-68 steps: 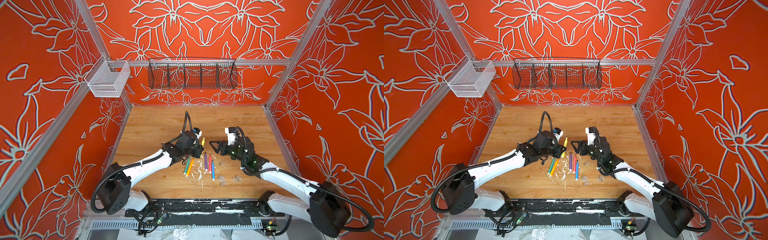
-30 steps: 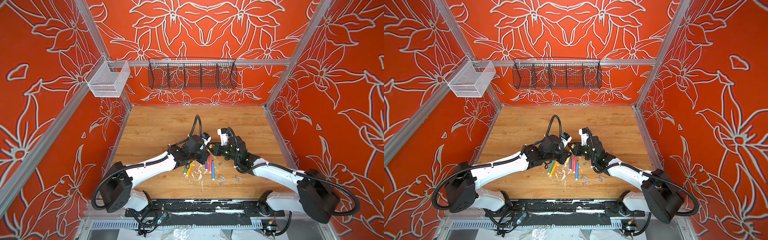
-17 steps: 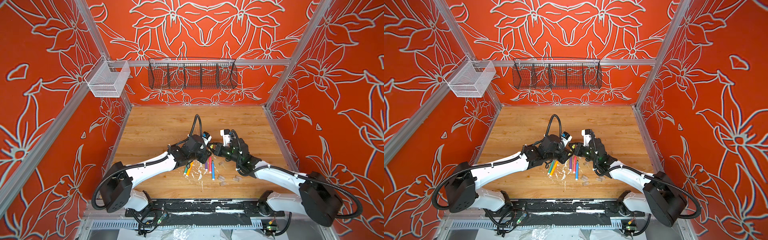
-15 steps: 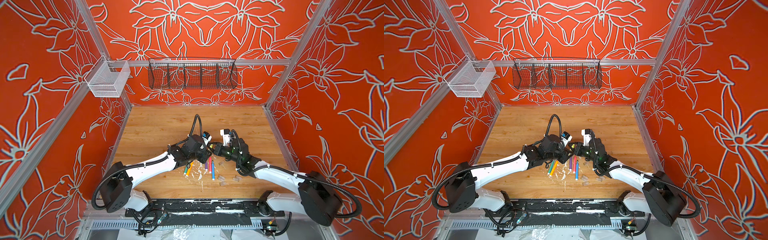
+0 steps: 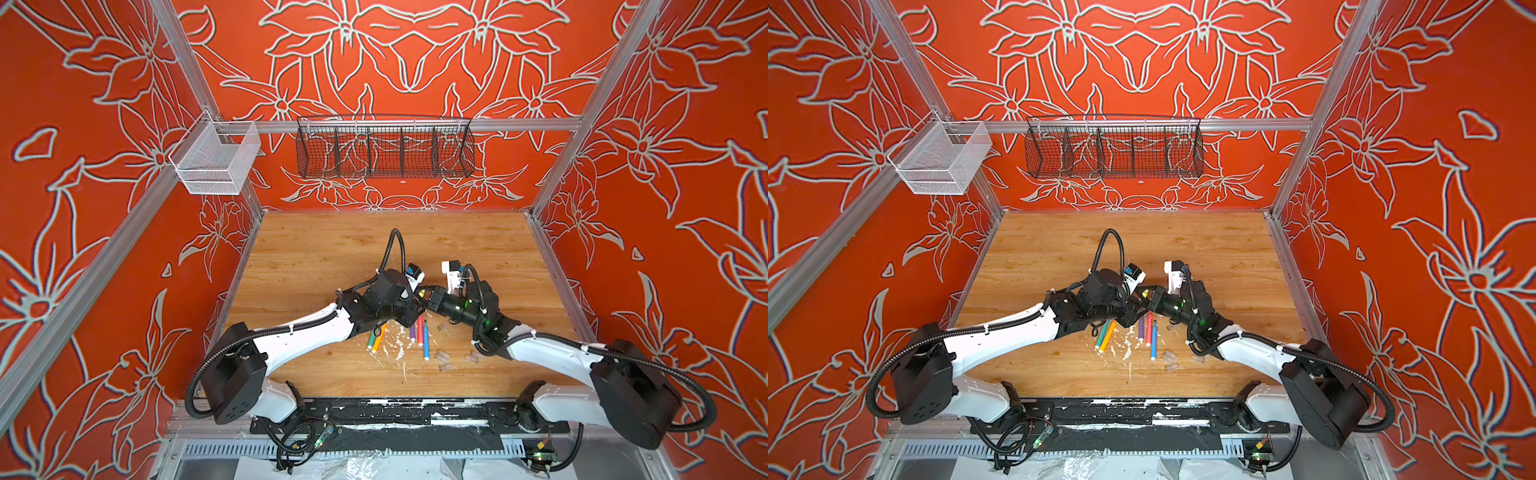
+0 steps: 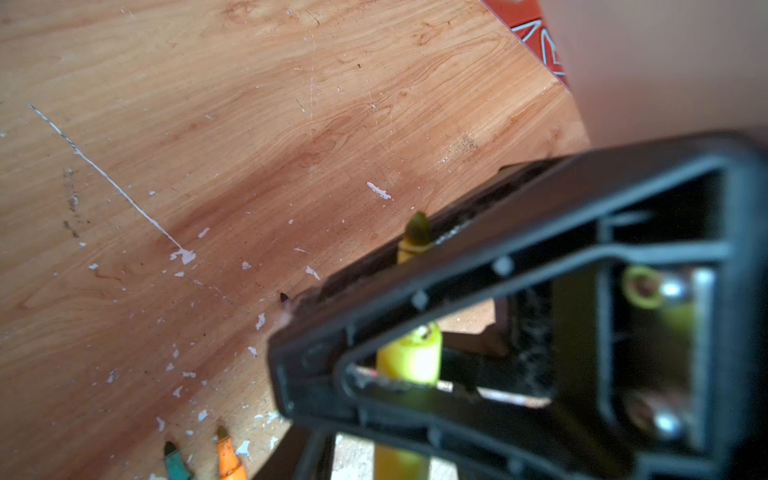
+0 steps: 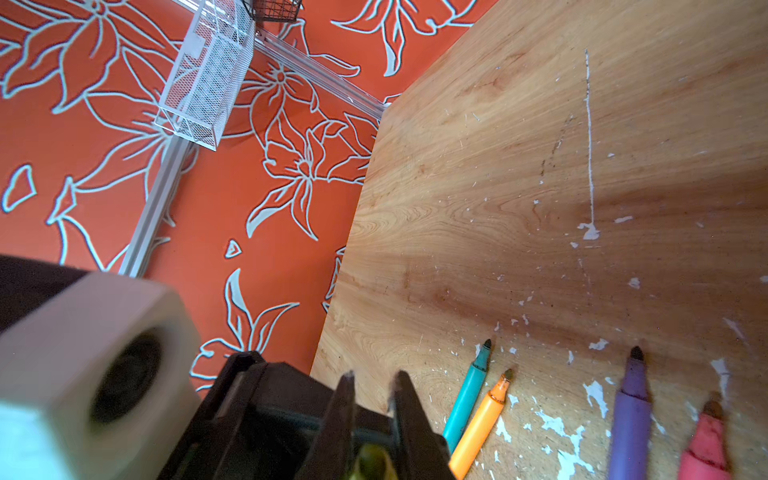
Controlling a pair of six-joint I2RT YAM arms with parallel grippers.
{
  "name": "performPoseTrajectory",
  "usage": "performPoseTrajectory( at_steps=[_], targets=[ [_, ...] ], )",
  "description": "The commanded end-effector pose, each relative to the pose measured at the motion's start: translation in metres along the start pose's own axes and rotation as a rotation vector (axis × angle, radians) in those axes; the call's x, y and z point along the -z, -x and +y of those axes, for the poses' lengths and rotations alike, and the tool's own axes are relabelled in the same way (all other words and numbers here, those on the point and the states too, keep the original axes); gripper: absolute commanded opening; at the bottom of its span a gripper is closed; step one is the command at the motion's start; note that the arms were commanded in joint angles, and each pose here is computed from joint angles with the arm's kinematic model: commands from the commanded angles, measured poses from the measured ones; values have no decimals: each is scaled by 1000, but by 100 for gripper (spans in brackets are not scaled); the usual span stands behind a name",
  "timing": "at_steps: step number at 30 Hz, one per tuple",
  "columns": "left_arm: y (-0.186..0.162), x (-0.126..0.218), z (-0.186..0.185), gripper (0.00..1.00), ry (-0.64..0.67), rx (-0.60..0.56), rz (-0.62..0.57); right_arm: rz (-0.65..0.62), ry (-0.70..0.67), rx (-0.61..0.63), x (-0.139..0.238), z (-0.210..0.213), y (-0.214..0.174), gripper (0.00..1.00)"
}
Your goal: Insert the pens into the pen caps
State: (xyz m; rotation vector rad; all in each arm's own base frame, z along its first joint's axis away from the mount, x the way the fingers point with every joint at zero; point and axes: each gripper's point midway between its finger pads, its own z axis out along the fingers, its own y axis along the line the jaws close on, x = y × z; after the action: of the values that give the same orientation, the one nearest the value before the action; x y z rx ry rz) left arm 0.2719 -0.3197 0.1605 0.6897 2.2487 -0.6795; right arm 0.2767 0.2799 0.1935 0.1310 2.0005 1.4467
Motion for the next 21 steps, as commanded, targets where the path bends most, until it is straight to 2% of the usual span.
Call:
performPoseTrajectory(
  at_steps=[1,6,10,11,13,14,15,18,21],
  targets=[
    [0,-4,-2,42,-6,-23,-4,-13,64,-16,8,18,2,0],
    [0,-3,-2,31,-8,-26,-14,-22,45,-30,9,13,0,0],
    [1,-3,0,3,1,-27,-19,1,58,-28,4,14,-3,0],
    [1,-3,1,0,6,-24,-16,7,52,-21,3,14,-3,0],
    [2,-2,4,0,26,-14,-18,12,29,5,3,13,-2,26],
    [3,0,7,0,36,-6,-26,13,5,23,3,12,-1,42],
    [4,2,11,0,47,3,-36,7,-25,46,5,10,2,52],
    [9,12,33,0,111,55,-85,-4,-156,137,14,1,11,64],
    [11,29,68,0,232,137,-143,-56,-233,240,28,-2,24,67]
  ],
)
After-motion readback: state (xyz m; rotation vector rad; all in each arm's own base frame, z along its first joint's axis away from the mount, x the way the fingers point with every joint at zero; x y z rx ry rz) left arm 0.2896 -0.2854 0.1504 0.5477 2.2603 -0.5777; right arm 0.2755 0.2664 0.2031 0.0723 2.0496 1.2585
